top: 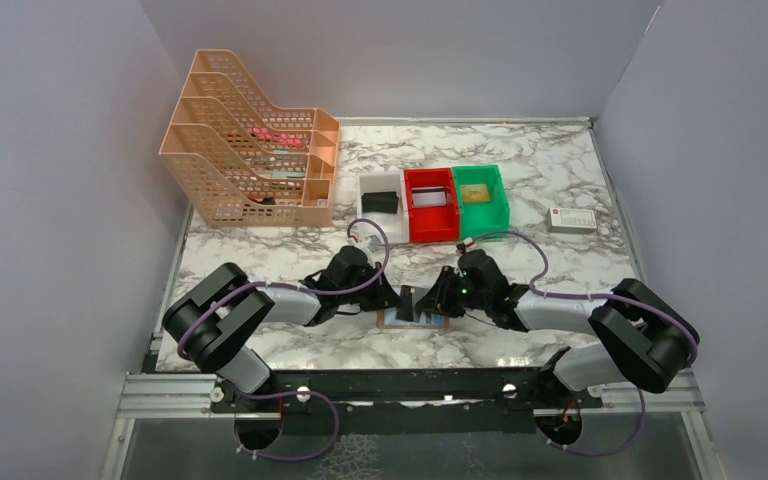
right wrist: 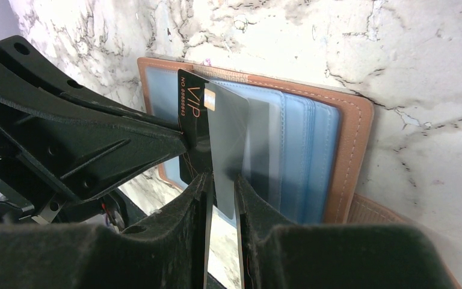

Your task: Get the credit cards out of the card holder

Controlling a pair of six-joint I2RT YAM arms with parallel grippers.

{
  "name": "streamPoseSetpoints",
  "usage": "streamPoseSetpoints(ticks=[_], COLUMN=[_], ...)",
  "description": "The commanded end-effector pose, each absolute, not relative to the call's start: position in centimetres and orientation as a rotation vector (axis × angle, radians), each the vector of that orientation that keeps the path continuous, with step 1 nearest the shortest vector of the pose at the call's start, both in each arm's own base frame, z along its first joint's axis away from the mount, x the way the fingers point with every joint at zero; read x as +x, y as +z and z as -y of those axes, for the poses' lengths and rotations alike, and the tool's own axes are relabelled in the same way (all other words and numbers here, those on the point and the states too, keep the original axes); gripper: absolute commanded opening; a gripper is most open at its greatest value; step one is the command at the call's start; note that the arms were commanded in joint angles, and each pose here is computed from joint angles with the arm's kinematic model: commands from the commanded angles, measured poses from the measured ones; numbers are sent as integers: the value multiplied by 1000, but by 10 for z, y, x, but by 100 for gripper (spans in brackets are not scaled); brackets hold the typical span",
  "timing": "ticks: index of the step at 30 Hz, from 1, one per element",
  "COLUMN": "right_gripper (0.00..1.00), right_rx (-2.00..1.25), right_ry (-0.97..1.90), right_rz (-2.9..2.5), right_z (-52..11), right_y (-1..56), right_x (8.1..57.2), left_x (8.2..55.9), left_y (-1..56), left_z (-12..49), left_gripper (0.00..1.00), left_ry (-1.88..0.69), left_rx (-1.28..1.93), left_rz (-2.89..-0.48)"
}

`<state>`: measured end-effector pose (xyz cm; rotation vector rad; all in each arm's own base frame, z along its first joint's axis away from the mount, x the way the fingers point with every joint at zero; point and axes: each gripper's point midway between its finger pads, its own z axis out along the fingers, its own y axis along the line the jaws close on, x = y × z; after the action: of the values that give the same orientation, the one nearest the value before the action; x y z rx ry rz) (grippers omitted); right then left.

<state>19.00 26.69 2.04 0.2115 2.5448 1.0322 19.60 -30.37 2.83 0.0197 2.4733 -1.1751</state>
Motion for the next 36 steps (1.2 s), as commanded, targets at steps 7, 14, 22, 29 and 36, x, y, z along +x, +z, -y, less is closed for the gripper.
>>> streamPoseSetpoints(ticks=[7,14,22,29,36], right_gripper=[27,34,35,35,33], right_rx=[237,199,37,13,91], right_ry=[777,842,1001,1022,1013], right_rz=[-2737,-2656,-2543,-2581,-2648], right_z=[-229,-234,-258,-269,-263], right_y=[-32,-8,31,18,-3], right_x=[157,164,174,176,165], left_x=[175,178,175,174,172], left_y=[49,54,55,56,58], left_z=[310,299,299,304,309], left_gripper=[0,0,0,2,14], left_ry=[-1337,-1343,-1355,-1386,-1421], left_rx=[160,139,158,182,212], left_rz=[-2448,-2426,-2432,-2444,-2449])
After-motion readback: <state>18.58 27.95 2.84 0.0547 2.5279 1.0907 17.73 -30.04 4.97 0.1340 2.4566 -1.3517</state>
